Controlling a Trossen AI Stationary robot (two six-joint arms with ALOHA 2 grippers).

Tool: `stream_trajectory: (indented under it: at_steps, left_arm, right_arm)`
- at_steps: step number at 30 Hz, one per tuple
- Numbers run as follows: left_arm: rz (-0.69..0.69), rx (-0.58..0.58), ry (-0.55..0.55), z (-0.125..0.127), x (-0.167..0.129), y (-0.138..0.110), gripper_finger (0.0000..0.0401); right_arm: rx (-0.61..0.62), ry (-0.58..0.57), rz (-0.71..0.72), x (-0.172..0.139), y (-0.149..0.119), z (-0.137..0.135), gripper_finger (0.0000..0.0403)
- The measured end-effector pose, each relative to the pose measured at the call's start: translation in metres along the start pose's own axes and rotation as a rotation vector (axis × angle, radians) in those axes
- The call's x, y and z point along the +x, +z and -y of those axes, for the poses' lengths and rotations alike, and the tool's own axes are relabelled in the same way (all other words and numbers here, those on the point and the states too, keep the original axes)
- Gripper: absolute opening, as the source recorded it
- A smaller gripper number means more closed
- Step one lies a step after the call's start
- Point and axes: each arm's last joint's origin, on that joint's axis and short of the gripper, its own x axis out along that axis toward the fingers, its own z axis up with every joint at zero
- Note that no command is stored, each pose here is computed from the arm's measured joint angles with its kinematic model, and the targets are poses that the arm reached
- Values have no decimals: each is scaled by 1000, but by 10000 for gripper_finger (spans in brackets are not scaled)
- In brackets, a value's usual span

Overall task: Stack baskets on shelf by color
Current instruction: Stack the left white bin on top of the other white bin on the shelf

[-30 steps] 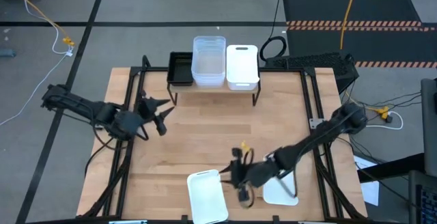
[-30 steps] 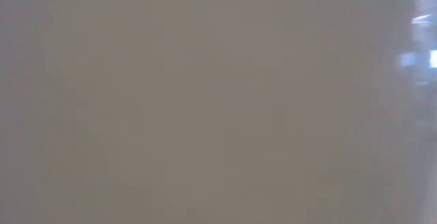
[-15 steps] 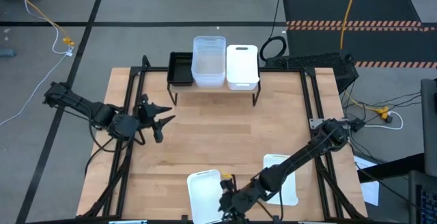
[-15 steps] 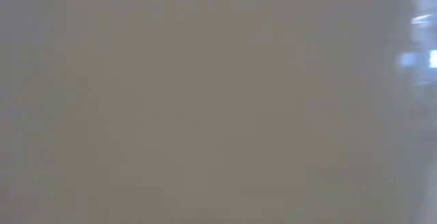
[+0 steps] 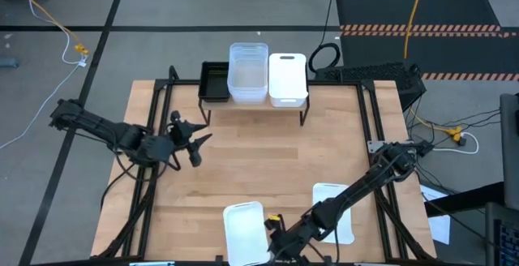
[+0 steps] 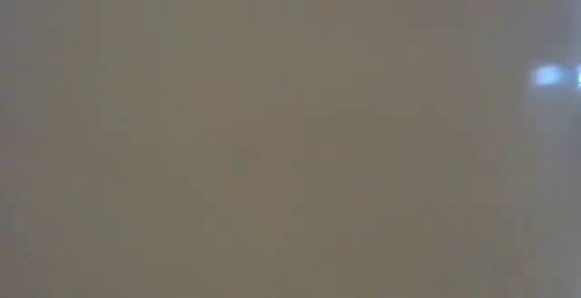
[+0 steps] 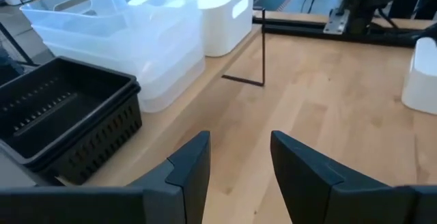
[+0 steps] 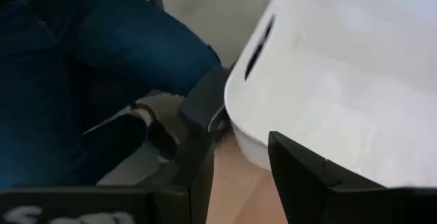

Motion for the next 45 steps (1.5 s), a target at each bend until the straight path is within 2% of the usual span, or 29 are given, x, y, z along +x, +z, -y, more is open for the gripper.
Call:
stream_trajectory:
  at_steps: [4,9,14,18,20,23,28,33,37,41,45]
  left_arm:
    - [-12,13,5,3,3,-2,157]
    - [-14,14,5,3,3,-2,157]
    - [-14,24,6,3,4,-2,157]
    - [-14,23,8,2,4,-2,157]
    - [-15,23,8,2,4,-2,157]
    - [-16,24,8,2,4,-2,157]
    - [-19,28,9,2,4,-2,157]
    - [-18,27,9,2,4,-2,157]
    - [-16,29,8,2,4,-2,157]
    - [-16,34,8,2,4,-2,157]
    - [-18,34,9,2,4,-2,157]
  right_arm:
    - [-81,-1,89,3,-5,2,132]
    - [-89,18,70,9,-17,13,111]
    - [-109,95,102,24,-23,19,73]
    - [-100,95,91,27,-26,24,26]
    - [-102,85,89,22,-23,26,8]
    - [-90,76,40,4,-18,27,9]
    - [-52,63,-118,-47,-11,31,4]
    - [35,-78,-258,-98,-11,43,12]
    - [161,-182,-282,-132,-9,50,32]
    - [217,-278,-268,-148,-18,52,57]
    - [301,-428,-274,-152,-43,55,85]
